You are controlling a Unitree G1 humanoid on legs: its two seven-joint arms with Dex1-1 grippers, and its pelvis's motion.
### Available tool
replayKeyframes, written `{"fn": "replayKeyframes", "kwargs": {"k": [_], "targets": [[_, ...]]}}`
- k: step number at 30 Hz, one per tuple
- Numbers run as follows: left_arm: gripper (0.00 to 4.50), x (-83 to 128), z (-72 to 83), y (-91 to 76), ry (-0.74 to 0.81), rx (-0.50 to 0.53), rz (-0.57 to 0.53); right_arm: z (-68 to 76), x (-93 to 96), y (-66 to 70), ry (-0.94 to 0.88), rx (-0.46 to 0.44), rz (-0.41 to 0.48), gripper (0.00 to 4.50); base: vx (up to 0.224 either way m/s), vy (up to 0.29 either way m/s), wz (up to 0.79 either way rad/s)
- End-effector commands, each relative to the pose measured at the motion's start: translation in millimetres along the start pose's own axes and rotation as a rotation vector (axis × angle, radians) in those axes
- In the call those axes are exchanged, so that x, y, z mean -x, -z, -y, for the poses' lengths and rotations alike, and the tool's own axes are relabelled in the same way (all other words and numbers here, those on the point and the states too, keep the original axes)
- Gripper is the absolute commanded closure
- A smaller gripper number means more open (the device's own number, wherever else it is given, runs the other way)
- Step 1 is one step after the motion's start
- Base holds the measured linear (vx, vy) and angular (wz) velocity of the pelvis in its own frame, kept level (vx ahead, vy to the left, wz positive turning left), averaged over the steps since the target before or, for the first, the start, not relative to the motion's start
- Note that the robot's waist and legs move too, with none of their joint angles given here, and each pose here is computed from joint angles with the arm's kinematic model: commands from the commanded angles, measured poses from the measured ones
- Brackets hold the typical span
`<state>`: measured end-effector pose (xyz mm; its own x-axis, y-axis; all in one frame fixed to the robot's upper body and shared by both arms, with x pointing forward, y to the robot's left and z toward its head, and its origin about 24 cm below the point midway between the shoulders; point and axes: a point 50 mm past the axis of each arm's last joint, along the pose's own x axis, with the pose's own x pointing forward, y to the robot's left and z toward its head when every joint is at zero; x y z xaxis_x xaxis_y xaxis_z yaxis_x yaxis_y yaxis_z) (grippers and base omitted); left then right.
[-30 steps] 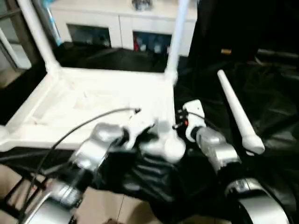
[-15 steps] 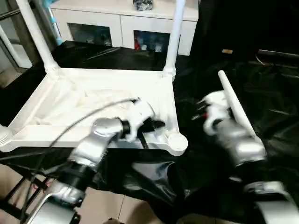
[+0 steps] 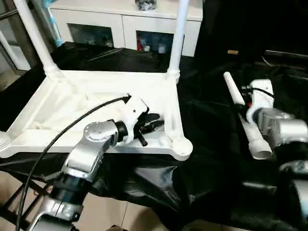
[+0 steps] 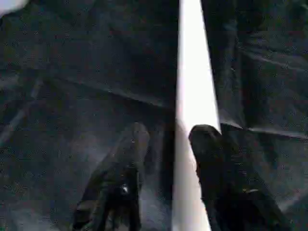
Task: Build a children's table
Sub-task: Rotate table base, then pick table leg
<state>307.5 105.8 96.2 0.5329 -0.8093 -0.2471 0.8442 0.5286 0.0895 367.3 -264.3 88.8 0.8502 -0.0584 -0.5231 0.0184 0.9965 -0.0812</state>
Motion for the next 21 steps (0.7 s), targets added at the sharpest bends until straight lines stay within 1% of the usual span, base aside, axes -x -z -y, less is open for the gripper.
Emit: {"fn": "replayKeyframes", "kwargs": {"k": [1, 3, 6, 8, 9, 11, 12, 13, 14, 15, 16, 17, 18, 19, 21], "targets": [[2.74, 0, 8.2, -2.2, 0.062, -0.002, -0.007, 6.3, 0.6, -5.0, 0.019, 0.008, -0.024, 2.41, 0.000, 0.000, 0.00], [2.49, 1, 12.0, -3.1, 0.094, -0.005, -0.012, 10.0, 0.5, -5.3, 0.030, 0.007, -0.042, 2.28, 0.000, 0.000, 0.00], [2.44, 3, 15.8, -3.3, 0.123, -0.005, -0.021, 17.4, 0.9, -4.3, 0.063, 0.006, -0.075, 2.05, 0.000, 0.000, 0.00], [2.16, 4, 17.5, -2.8, 0.132, -0.001, -0.032, 21.5, 1.0, -1.7, 0.072, -0.014, -0.110, 1.91, 0.000, 0.000, 0.00], [2.04, 4, 18.2, -2.6, 0.136, 0.000, -0.038, 23.1, 1.1, 1.7, 0.071, -0.020, -0.143, 1.79, 0.000, 0.000, 0.00], [2.01, 5, 19.9, -2.3, 0.151, 0.001, -0.048, 24.5, 1.1, 8.0, 0.058, -0.028, -0.186, 1.76, 0.000, 0.000, 0.00], [1.79, 6, 20.5, -2.3, 0.158, -0.006, -0.056, 25.3, 1.2, 14.4, 0.045, -0.031, -0.223, 1.75, 0.000, 0.000, 0.00], [1.79, 6, 20.6, -2.3, 0.158, -0.006, -0.056, 25.4, 1.2, 15.0, 0.044, -0.031, -0.226, 1.75, 0.000, 0.000, 0.00], [1.64, 6, 21.0, -2.6, 0.160, -0.017, -0.064, 26.4, 1.5, 23.2, 0.029, -0.042, -0.270, 1.75, 0.000, 0.000, 0.00], [1.62, 7, 21.2, -2.7, 0.161, -0.015, -0.066, 26.9, 1.7, 26.7, 0.025, -0.056, -0.285, 1.75, 0.000, 0.000, 0.00], [1.62, 7, 21.2, -2.7, 0.161, -0.015, -0.066, 26.9, 1.7, 26.9, 0.025, -0.057, -0.286, 1.75, 0.000, 0.000, 0.00], [1.58, 7, 21.8, -2.8, 0.168, -0.014, -0.068, 27.1, 1.7, 31.2, 0.017, -0.068, -0.302, 1.75, 0.000, 0.000, 0.00], [1.32, 8, 22.0, -3.0, 0.170, -0.017, -0.073, 27.2, 2.1, 36.0, 0.006, -0.078, -0.326, 1.75, 0.000, 0.000, 0.00], [1.22, 8, 22.2, -3.0, 0.171, -0.018, -0.076, 27.0, 2.3, 38.9, -0.002, -0.084, -0.342, 1.75, 0.000, 0.000, 0.00], [1.22, 9, 22.2, -3.4, 0.172, -0.021, -0.078, 27.5, 2.9, 42.2, -0.003, -0.082, -0.362, 1.75, 0.000, 0.000, 0.00]]}}
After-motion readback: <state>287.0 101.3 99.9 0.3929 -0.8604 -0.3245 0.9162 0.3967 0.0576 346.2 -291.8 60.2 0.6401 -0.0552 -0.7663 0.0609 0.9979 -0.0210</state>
